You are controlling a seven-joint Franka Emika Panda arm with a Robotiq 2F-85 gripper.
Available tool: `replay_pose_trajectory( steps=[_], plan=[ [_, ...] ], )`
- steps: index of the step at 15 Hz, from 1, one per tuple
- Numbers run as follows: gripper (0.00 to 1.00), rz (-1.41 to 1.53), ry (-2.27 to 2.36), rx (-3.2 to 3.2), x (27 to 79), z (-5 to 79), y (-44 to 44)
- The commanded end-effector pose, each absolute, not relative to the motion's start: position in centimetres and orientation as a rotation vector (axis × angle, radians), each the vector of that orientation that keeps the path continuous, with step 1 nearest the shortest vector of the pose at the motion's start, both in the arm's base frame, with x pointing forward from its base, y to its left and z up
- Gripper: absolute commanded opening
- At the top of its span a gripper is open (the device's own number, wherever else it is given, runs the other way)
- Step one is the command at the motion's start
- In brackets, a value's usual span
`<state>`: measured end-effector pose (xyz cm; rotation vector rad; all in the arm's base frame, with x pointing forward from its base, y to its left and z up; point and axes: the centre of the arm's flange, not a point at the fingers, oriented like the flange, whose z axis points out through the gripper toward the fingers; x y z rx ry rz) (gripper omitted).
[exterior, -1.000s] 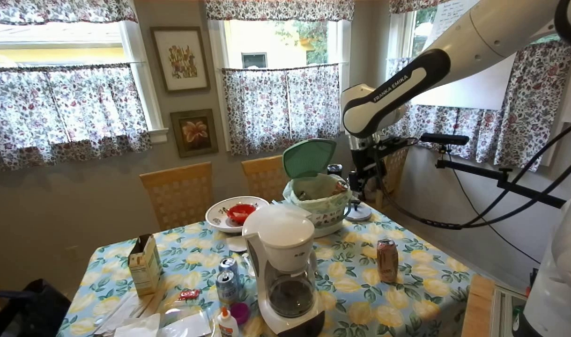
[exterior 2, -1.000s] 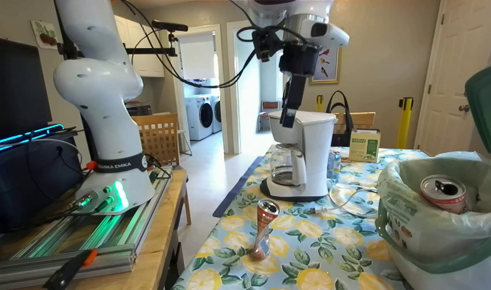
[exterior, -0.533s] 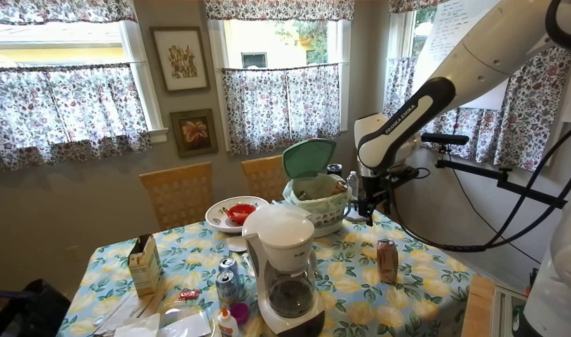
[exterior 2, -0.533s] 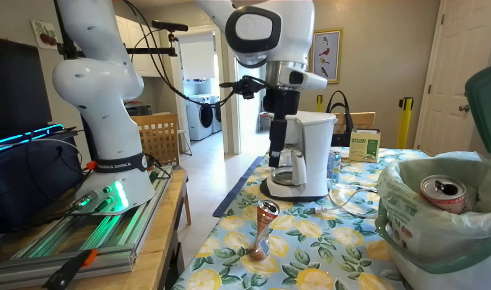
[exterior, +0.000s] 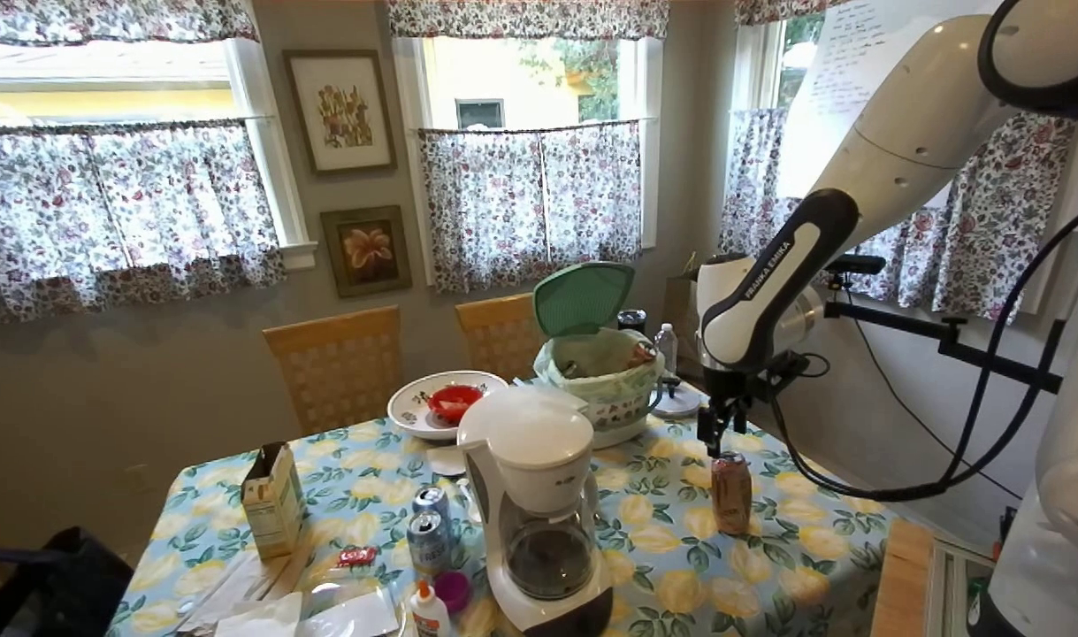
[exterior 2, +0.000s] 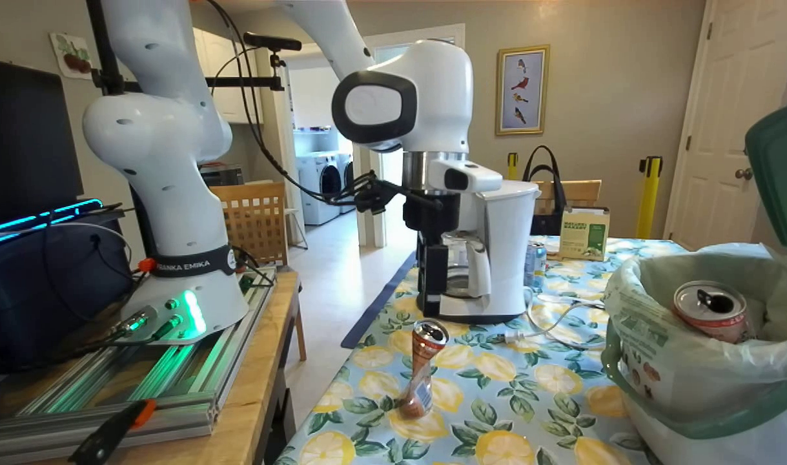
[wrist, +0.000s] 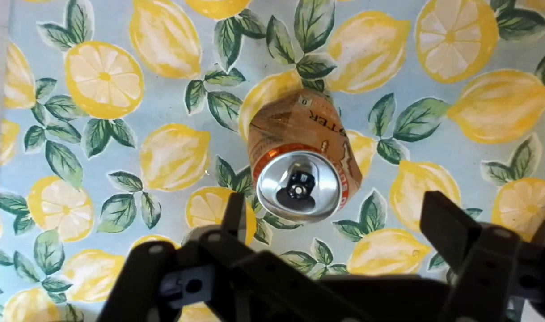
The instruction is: Put the cans one at a time in the bin
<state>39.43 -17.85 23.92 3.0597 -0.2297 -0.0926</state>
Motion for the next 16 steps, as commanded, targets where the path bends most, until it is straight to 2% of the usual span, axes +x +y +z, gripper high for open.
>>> replay_pose_trajectory(
  steps=[1, 16],
  plan=[
    [1.0, -0.057, -0.17, 3.085, 38.5, 22.3, -18.9],
    [1.0, 0.02, -0.252, 3.087, 38.8, 19.5, -18.9]
  ],
)
